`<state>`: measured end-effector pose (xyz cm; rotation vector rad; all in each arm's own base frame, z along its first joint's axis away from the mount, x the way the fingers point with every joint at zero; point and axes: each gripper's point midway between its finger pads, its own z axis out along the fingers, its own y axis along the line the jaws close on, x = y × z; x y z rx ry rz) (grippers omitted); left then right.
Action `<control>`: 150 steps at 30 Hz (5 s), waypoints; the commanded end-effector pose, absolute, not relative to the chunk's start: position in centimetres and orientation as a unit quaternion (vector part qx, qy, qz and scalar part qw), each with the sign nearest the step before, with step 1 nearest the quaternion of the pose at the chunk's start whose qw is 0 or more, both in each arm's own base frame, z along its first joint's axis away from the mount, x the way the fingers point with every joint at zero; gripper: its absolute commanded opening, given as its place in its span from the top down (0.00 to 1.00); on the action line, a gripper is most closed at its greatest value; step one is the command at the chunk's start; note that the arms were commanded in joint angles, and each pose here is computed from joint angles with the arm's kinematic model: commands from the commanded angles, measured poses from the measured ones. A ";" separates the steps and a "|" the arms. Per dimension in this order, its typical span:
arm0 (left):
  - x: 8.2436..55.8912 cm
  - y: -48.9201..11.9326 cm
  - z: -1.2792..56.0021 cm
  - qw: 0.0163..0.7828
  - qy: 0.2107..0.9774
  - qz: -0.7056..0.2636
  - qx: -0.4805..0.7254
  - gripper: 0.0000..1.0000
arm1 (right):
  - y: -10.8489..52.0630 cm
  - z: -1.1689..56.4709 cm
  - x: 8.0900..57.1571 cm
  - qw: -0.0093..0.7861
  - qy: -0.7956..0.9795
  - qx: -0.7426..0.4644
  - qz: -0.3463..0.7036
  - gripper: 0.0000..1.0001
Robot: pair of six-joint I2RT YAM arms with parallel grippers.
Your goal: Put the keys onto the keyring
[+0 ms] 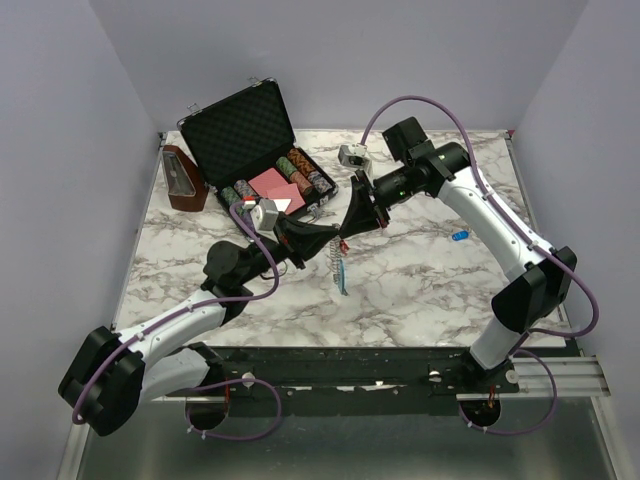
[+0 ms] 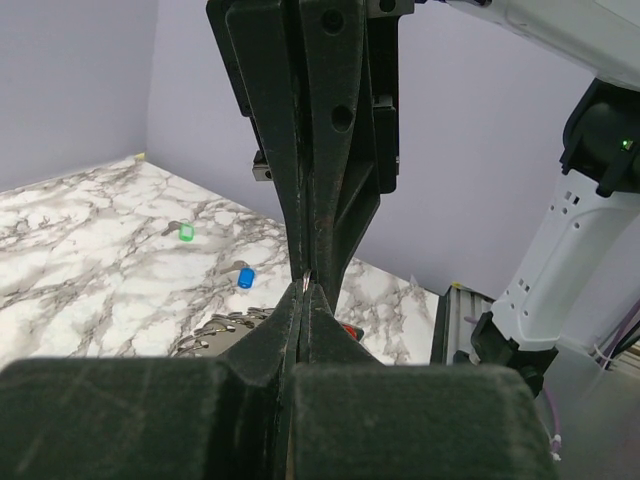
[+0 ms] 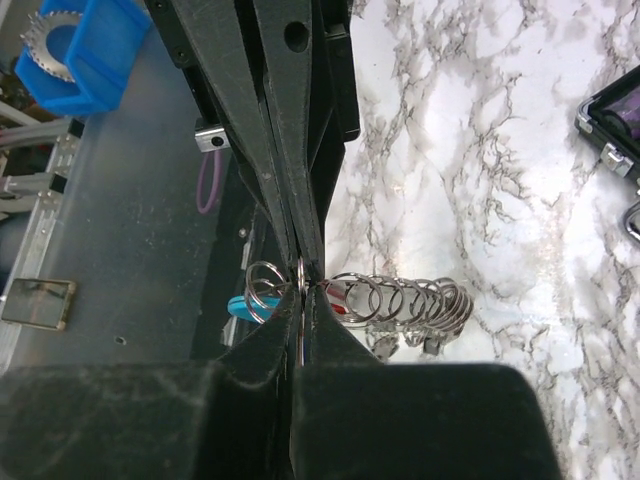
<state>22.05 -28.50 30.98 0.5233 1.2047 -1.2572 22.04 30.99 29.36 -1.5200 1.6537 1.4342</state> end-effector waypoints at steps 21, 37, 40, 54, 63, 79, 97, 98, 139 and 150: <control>20.9 -26.8 29.1 0.533 0.624 -0.467 0.328 0.01 | 25.4 25.1 24.4 0.201 0.680 -0.658 0.254 0.99; 22.6 -29.7 29.5 0.658 0.493 -0.406 0.399 0.17 | 27.5 26.0 23.4 0.202 0.661 -0.656 0.302 0.99; 23.2 -29.9 29.7 0.666 0.492 -0.394 0.399 0.28 | 27.6 26.1 23.3 0.202 0.660 -0.656 0.306 0.99; 24.2 -31.2 29.3 0.659 0.500 -0.367 0.426 0.53 | 27.7 25.9 23.1 0.199 0.658 -0.655 0.313 0.99; 24.5 -31.8 28.1 0.652 0.512 -0.332 0.451 0.77 | 27.8 25.9 23.0 0.198 0.657 -0.655 0.315 0.99; 25.1 -31.5 26.9 0.629 0.532 -0.292 0.485 0.75 | 27.8 25.9 22.9 0.196 0.657 -0.654 0.318 0.99; 25.7 -30.4 27.9 0.646 0.563 -0.301 0.419 1.00 | 28.1 27.1 22.3 0.208 0.649 -0.648 0.340 0.73; 25.6 -30.1 28.4 0.653 0.560 -0.312 0.403 1.00 | 28.1 27.4 22.4 0.213 0.649 -0.643 0.346 0.67; 22.4 -26.2 38.5 0.737 0.358 -0.560 0.123 1.00 | 29.1 32.4 25.2 0.292 0.635 -0.470 0.539 0.59; 22.3 -26.3 38.6 0.735 0.356 -0.562 0.127 1.00 | 28.9 30.8 26.5 0.300 0.674 -0.445 0.508 0.65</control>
